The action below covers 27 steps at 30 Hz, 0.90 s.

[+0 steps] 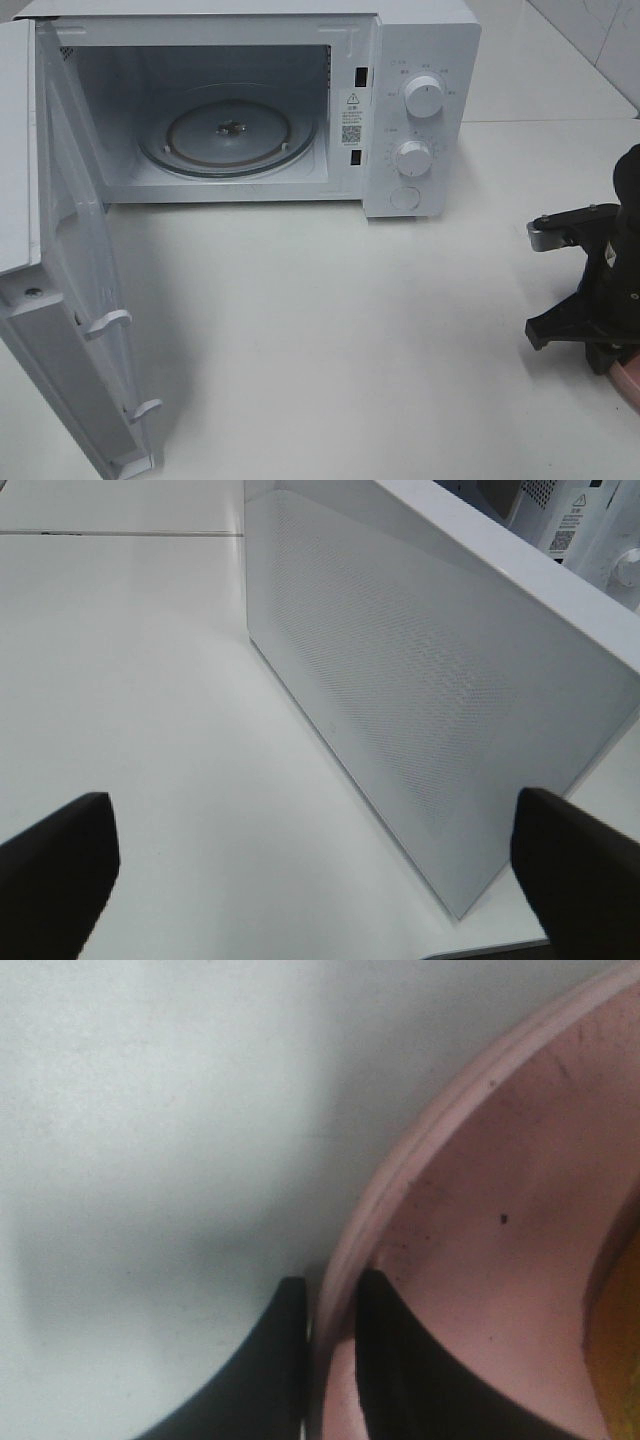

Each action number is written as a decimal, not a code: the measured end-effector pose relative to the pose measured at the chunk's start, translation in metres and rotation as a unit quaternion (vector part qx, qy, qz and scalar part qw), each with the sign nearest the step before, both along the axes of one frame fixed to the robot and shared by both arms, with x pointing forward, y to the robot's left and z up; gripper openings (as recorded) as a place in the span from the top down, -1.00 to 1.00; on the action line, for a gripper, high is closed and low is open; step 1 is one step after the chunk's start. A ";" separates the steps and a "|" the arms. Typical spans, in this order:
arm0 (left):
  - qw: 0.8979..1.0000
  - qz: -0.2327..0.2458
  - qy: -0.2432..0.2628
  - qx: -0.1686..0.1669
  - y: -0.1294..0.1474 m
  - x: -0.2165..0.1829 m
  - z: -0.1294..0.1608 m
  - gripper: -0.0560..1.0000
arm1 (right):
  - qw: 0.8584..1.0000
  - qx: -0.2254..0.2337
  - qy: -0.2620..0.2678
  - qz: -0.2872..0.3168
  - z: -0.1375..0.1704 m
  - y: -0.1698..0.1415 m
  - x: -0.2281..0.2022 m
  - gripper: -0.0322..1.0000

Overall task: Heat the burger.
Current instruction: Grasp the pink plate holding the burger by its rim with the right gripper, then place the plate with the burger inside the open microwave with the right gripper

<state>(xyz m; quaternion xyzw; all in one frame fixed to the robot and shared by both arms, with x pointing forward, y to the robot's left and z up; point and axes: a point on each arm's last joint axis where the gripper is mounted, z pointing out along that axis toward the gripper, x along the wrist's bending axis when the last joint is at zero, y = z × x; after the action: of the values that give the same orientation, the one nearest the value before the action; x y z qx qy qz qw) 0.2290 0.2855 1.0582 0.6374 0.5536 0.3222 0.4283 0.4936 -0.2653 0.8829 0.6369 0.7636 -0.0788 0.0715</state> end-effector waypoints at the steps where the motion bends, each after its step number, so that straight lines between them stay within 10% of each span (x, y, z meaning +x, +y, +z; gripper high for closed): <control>1: 1.000 0.000 0.000 0.000 0.000 0.000 0.000 -0.97 | 1.000 0.000 0.000 0.000 0.000 0.000 0.000 0.70; 27: 1.000 0.000 0.000 0.000 0.000 0.000 0.000 -0.97 | 0.998 -0.064 0.008 0.012 0.009 0.006 -0.007 0.92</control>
<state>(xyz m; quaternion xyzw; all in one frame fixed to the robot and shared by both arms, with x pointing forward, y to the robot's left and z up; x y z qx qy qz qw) 0.2290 0.2855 1.0582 0.6374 0.5536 0.3222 0.4283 0.4866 -0.2593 0.8920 0.6211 0.7651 -0.1318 0.1074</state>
